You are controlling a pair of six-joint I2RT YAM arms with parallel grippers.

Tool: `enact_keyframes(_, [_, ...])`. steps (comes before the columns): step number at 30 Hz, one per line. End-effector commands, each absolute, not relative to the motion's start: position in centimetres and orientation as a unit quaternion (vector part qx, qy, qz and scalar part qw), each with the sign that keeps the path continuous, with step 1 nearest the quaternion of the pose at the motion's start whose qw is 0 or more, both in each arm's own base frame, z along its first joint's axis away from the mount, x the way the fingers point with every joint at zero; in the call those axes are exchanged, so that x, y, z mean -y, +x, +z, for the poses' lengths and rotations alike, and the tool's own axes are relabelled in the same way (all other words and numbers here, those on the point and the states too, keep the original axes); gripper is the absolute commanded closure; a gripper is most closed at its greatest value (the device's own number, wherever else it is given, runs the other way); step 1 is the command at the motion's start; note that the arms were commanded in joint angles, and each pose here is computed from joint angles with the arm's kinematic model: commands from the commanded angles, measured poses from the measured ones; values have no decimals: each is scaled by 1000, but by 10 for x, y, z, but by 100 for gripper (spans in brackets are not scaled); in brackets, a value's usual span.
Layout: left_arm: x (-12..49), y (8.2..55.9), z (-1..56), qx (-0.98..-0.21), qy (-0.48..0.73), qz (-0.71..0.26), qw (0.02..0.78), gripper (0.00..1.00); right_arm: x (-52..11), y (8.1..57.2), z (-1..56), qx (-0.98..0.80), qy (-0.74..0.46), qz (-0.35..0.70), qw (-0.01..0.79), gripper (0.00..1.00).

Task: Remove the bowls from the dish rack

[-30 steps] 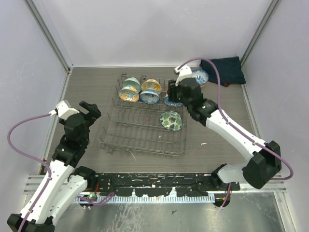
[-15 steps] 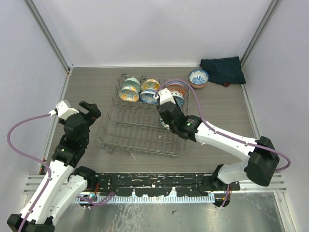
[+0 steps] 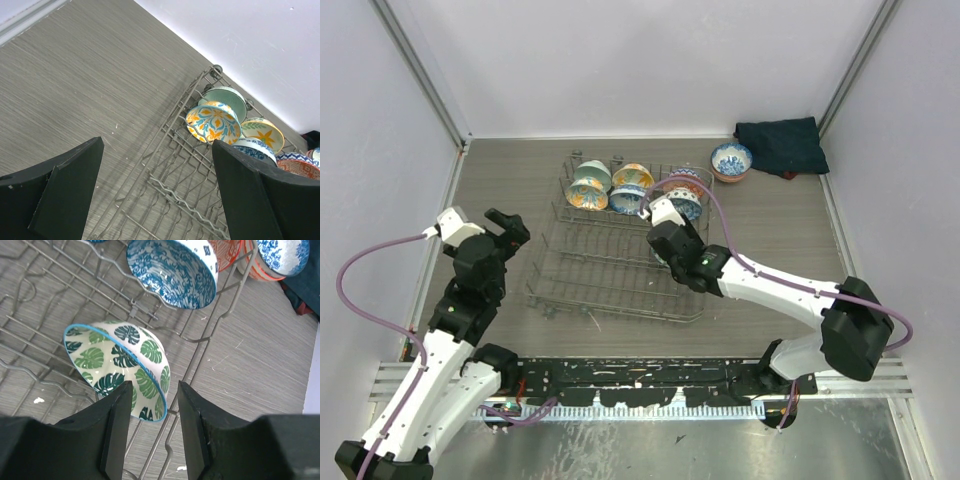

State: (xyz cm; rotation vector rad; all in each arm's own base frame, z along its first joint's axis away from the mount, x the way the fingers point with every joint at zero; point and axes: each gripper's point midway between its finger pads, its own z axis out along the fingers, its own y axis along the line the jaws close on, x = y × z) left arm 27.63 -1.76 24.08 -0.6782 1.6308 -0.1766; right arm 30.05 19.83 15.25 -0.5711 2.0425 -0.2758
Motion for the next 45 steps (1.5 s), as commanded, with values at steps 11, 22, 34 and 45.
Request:
enact_keyframes(11, [17, 280, 242, -708, -296, -73, 637, 2, -197, 301, 162, -832, -228, -116, 492, 54])
enact_keyframes(22, [21, 278, 250, -706, -290, -89, 640, 2, -207, 288, 187, -826, -207, -27, 524, 53])
enact_keyframes(34, [32, 290, 236, -735, -271, -83, 616, 2, -200, 286, 186, -826, -215, -40, 520, 52])
enact_keyframes(45, [38, 294, 234, -746, -260, -84, 608, 2, -208, 297, 165, -828, -236, -72, 504, 53])
